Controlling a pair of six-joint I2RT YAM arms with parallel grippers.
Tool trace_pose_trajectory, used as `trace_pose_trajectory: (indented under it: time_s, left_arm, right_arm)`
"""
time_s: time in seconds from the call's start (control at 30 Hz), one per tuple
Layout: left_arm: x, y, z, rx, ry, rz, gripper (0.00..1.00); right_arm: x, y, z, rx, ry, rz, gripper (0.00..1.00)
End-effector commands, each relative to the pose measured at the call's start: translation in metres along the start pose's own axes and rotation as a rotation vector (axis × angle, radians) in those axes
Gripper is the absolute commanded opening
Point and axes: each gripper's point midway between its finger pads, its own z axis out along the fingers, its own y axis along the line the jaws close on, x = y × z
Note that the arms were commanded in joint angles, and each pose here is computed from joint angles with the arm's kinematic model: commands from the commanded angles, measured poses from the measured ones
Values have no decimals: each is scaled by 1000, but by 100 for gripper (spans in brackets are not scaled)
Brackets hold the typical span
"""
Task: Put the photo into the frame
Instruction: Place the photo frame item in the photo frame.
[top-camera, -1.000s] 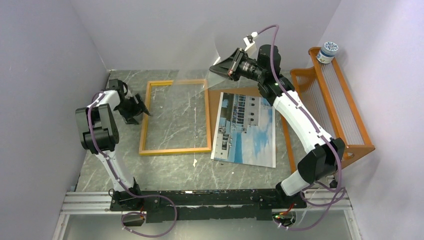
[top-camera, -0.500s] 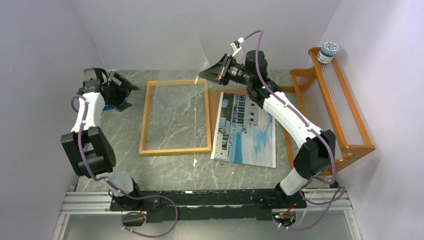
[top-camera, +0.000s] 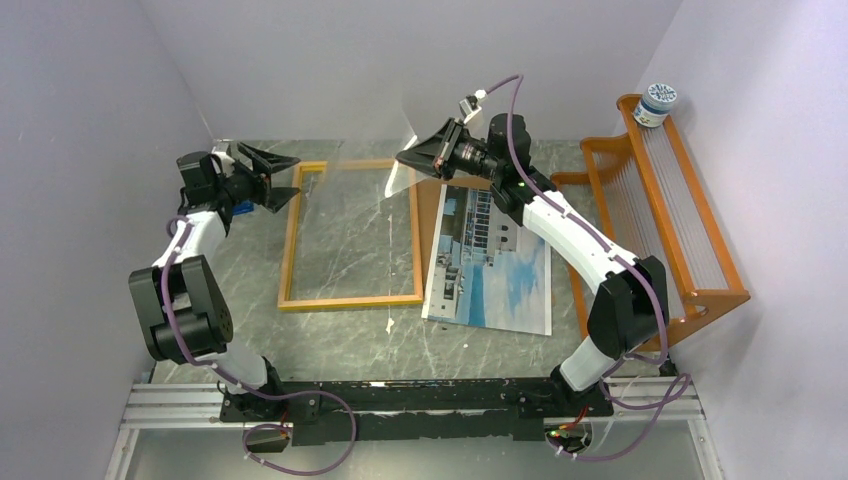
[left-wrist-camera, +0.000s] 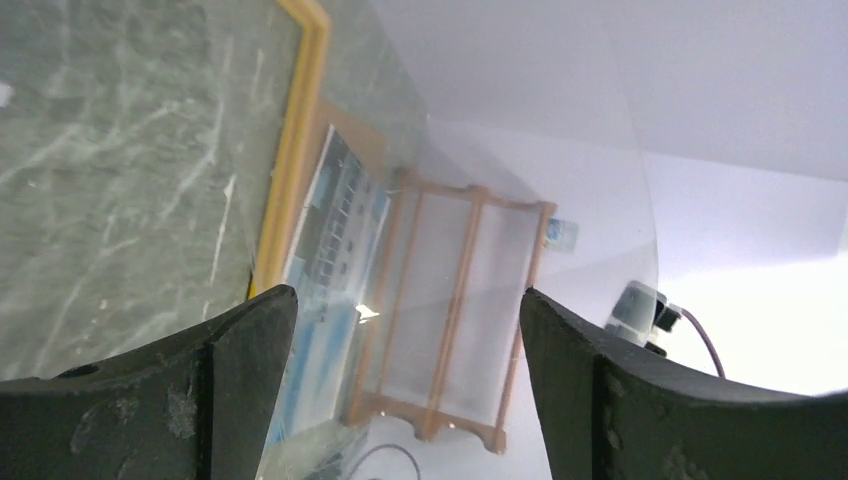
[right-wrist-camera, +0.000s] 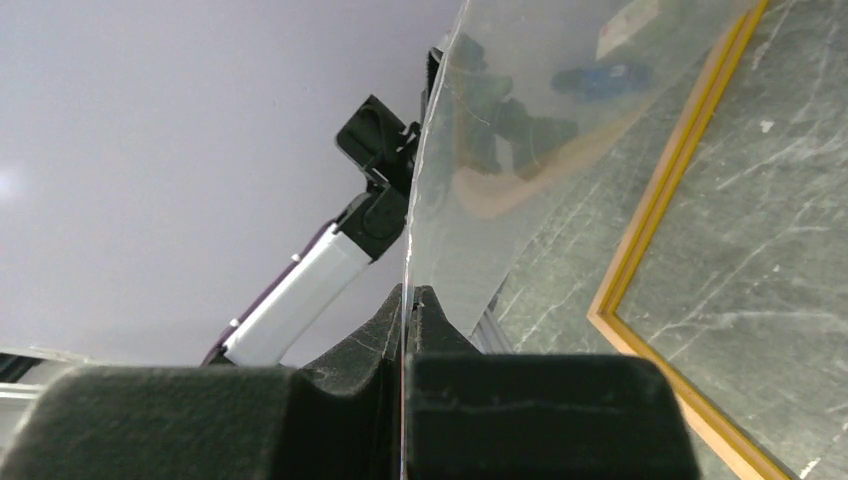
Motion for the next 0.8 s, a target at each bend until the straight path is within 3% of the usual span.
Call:
trace_pose_trajectory:
  time_s: [0.0, 0.17, 0.33, 0.47, 0.57, 0.77]
  left_arm:
    - [23, -15, -4, 66, 120, -97, 85]
    - [21, 11, -11, -146, 69, -62, 90]
    - [29, 6, -9, -82, 102, -147, 91]
    - [32, -15, -7, 77, 111, -263, 87]
    - [29, -30, -10, 165, 97, -311, 80]
    - [21, -50, -11, 275, 106, -345, 53]
  right_arm:
    - [-8, 58, -16, -165, -37, -66, 0]
    - [-8, 60, -17, -172, -47, -60, 0]
    - [-6, 60, -19, -180, -45, -49, 0]
    - [-4, 58, -19, -182, -39, -33, 0]
    - [-3, 56, -19, -177, -36, -26, 0]
    - [4, 48, -22, -156, -19, -11, 0]
